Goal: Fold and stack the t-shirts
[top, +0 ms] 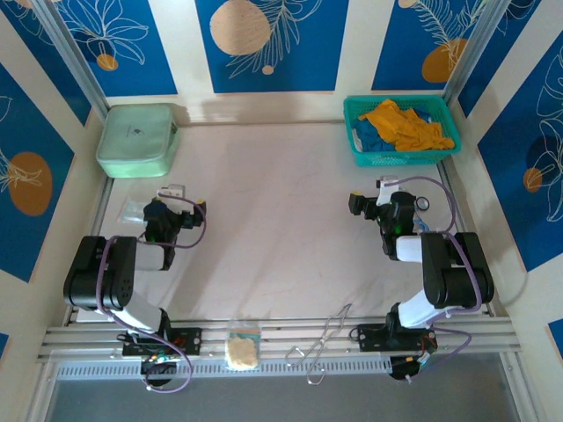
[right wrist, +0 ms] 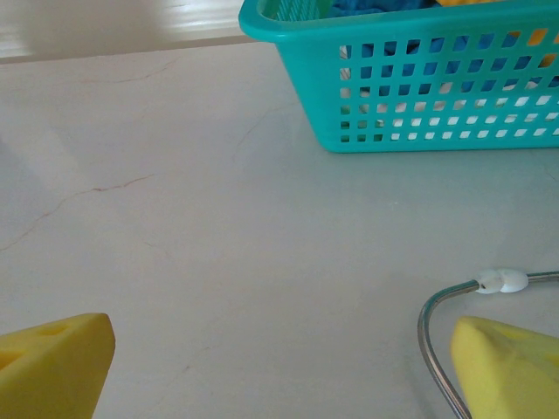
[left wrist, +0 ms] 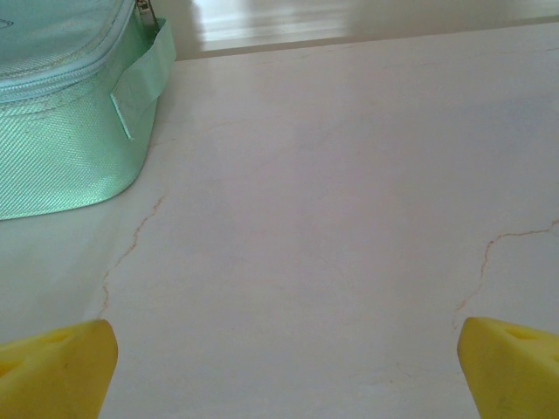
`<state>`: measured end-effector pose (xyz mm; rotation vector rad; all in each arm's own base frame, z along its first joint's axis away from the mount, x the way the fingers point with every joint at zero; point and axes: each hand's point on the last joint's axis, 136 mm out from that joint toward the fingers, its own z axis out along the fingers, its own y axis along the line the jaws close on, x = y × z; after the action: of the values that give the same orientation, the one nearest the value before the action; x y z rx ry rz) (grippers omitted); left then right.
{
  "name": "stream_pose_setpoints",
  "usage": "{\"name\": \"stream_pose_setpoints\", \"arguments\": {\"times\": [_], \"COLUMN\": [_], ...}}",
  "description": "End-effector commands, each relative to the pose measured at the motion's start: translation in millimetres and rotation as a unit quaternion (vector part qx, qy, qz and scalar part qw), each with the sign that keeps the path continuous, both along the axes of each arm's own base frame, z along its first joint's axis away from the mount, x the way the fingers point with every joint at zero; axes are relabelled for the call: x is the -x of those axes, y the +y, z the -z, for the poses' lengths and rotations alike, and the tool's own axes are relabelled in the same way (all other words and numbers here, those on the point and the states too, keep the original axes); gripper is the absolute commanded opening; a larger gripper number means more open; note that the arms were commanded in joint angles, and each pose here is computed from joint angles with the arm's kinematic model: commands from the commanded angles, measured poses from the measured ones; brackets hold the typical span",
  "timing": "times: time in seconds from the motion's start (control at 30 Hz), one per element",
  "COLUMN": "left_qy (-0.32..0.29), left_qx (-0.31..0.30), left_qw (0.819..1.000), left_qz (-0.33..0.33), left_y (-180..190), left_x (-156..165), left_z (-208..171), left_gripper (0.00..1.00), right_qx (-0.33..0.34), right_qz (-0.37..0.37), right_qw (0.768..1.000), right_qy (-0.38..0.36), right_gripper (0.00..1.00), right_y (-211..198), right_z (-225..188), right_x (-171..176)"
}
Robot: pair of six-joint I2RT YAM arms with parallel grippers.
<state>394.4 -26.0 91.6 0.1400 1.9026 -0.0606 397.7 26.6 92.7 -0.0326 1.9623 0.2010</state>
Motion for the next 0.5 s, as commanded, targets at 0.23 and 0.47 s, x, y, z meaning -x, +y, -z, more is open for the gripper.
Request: {"name": "stream_pose_setpoints", "arguments": {"times": [0.23,0.47], "left_qy": [-0.004,-0.011], "left_qx": [-0.003,-0.013], "left_qw": [1.0,0.995], "left_qz": [-0.013,-0.102], "left_y": [4,19], "left_x": [-2,10], "left_z": [-4,-76], "left_gripper": [0.99,0.99], "right_qx": [0.002,0.012], "right_qz": [0.02,0.072], "right_qw": [1.0,0.995], "right_qy": [0.003,0.072], "right_gripper": [0.99,0.99], "right_y": [-4,-10], "right_z": [-12,-81], "right_x": [1,7]}}
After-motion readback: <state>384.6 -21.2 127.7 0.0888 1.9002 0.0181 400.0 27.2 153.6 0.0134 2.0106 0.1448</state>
